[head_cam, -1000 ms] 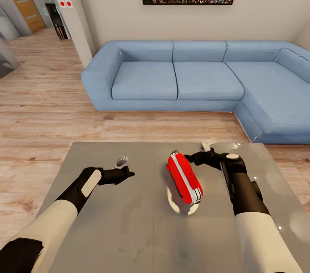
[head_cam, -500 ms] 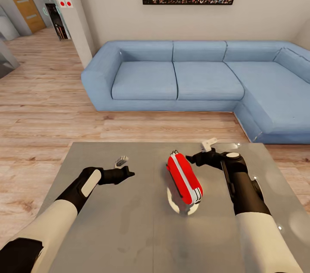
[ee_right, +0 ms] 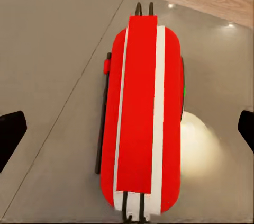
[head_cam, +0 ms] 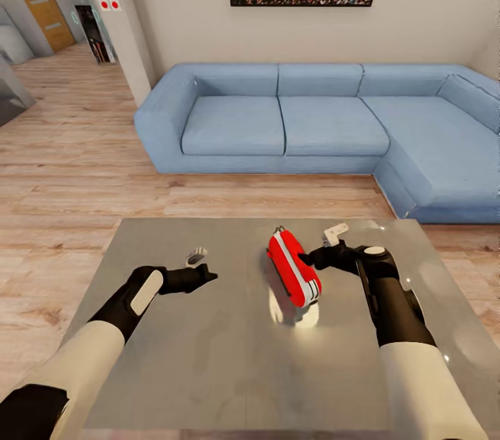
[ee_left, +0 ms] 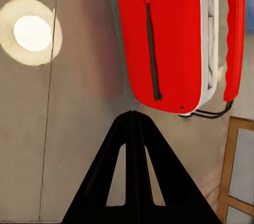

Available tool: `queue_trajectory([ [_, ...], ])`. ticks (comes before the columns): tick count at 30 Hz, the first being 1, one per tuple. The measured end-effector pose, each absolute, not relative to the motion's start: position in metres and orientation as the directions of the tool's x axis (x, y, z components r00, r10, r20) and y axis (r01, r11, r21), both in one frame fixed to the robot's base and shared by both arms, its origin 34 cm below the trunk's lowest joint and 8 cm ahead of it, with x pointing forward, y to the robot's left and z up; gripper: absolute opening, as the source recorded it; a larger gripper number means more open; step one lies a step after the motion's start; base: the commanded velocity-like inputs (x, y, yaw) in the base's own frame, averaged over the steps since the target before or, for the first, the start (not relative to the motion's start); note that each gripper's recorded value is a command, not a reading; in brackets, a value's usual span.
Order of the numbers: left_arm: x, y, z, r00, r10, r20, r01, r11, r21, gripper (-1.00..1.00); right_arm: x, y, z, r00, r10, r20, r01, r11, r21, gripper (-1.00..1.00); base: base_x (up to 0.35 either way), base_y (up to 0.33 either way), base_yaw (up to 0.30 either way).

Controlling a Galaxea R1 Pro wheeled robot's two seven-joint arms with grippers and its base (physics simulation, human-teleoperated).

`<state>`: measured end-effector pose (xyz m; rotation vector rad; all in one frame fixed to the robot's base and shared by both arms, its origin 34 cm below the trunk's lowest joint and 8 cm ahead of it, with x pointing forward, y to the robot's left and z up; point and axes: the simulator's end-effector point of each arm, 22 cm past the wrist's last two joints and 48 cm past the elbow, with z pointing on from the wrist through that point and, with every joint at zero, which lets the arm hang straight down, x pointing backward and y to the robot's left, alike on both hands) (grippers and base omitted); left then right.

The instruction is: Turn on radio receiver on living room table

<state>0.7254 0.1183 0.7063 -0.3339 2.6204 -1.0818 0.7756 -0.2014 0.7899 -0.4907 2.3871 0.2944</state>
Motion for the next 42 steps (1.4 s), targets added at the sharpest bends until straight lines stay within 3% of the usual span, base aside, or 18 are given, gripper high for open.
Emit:
queue_trajectory([
  [18, 0.7281, 0.1168, 0.7097, -0.931, -0.317, -0.182, -0.095, 0.690, -0.717, -1.00, 0.7747, -0.2014, 0.7878, -0.706, -0.262, -0.658, -0.418, 0.904, 0.089, 1.00, -0.315, -0.058, 0.000],
  [42, 0.7291, 0.1170, 0.7113, -0.930, -0.317, -0.187, -0.092, 0.691, -0.717, -1.00, 0.7755, -0.2025, 0.7893, -0.706, -0.258, -0.660, -0.412, 0.907, 0.086, 1.00, -0.016, -0.002, 0.000],
])
